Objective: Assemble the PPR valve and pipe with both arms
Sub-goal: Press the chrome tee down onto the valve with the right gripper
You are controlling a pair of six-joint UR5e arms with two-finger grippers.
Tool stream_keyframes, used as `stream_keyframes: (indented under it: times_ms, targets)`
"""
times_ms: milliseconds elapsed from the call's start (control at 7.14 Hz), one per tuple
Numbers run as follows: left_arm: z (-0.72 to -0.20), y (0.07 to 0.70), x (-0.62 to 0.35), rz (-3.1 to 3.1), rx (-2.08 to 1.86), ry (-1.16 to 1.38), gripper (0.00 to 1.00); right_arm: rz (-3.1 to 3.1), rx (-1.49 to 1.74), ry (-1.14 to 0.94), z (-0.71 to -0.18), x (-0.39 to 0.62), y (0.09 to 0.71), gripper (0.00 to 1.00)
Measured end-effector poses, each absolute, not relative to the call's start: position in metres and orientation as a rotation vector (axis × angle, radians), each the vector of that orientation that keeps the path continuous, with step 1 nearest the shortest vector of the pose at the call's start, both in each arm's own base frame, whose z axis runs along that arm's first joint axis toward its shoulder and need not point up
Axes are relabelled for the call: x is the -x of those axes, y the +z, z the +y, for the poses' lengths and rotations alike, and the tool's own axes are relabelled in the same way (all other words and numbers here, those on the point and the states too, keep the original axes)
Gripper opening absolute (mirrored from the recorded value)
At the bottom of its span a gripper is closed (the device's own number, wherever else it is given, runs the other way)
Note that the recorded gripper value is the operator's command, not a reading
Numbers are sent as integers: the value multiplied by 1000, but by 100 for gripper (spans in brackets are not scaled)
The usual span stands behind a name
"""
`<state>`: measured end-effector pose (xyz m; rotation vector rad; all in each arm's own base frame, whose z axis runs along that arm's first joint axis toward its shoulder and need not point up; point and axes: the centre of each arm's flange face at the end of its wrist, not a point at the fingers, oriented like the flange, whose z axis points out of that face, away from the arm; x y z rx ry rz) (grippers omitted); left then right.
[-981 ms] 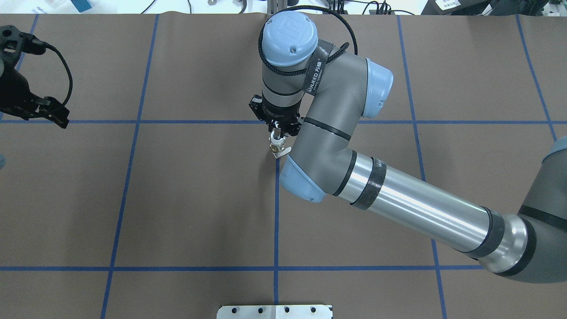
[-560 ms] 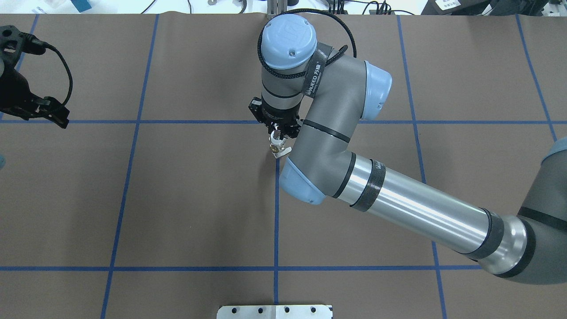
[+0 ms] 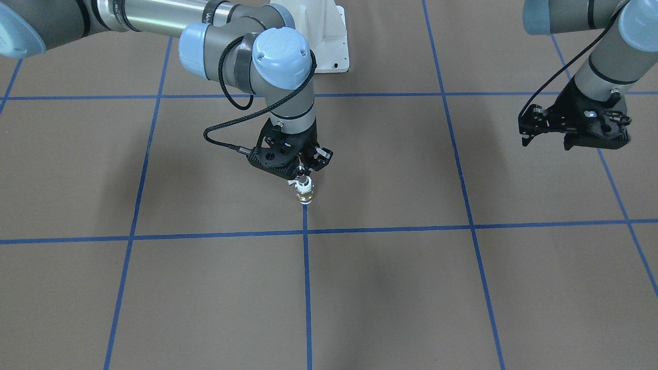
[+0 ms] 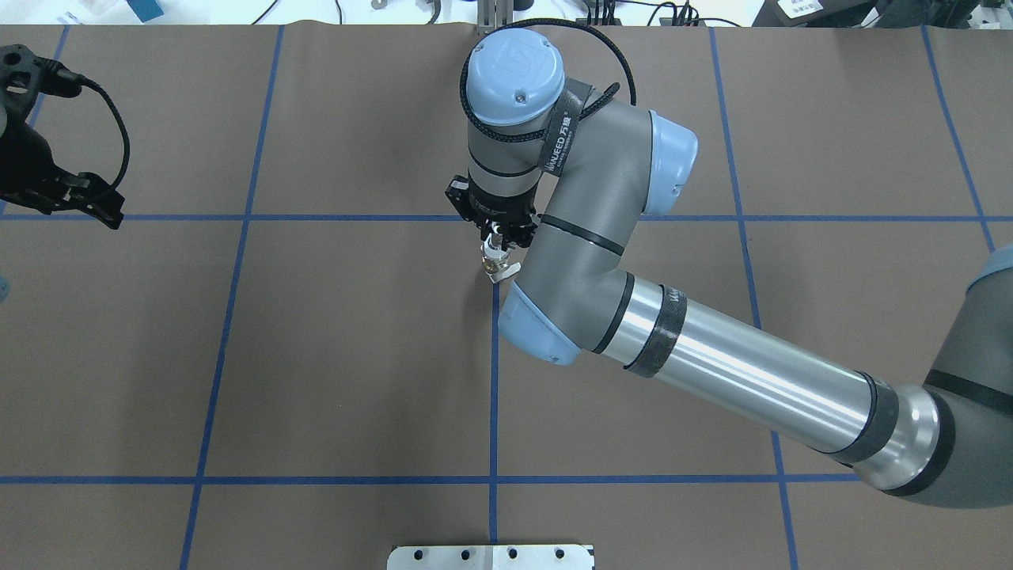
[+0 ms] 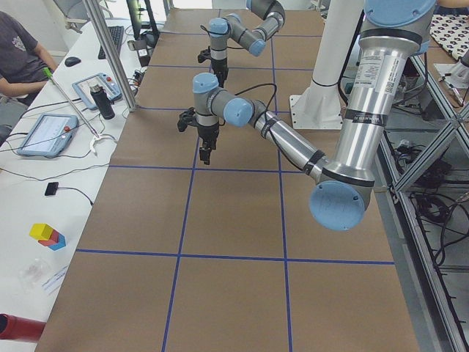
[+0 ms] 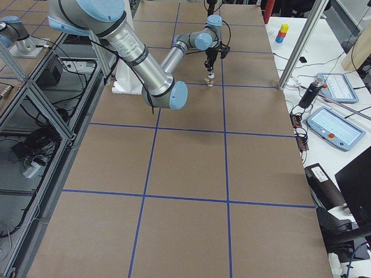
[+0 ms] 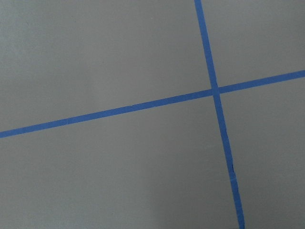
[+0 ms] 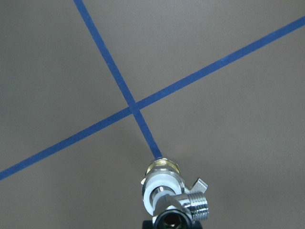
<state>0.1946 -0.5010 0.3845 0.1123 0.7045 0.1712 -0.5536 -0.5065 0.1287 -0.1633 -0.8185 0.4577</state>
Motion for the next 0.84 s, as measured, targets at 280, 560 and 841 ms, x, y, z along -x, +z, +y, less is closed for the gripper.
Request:
stream_keyframes:
  times_ms: [280,560,841]
  targets:
    - [-501,384,-194,705,-114,172,87,-813,163,455,-508,556,131,0]
    - [-500,382,-194,707,-116,173,87,-813,162,453,-509,558,131,0]
    - [-500,381,-194,708,-118,173,87,-814,152,453,-508,560,132,35]
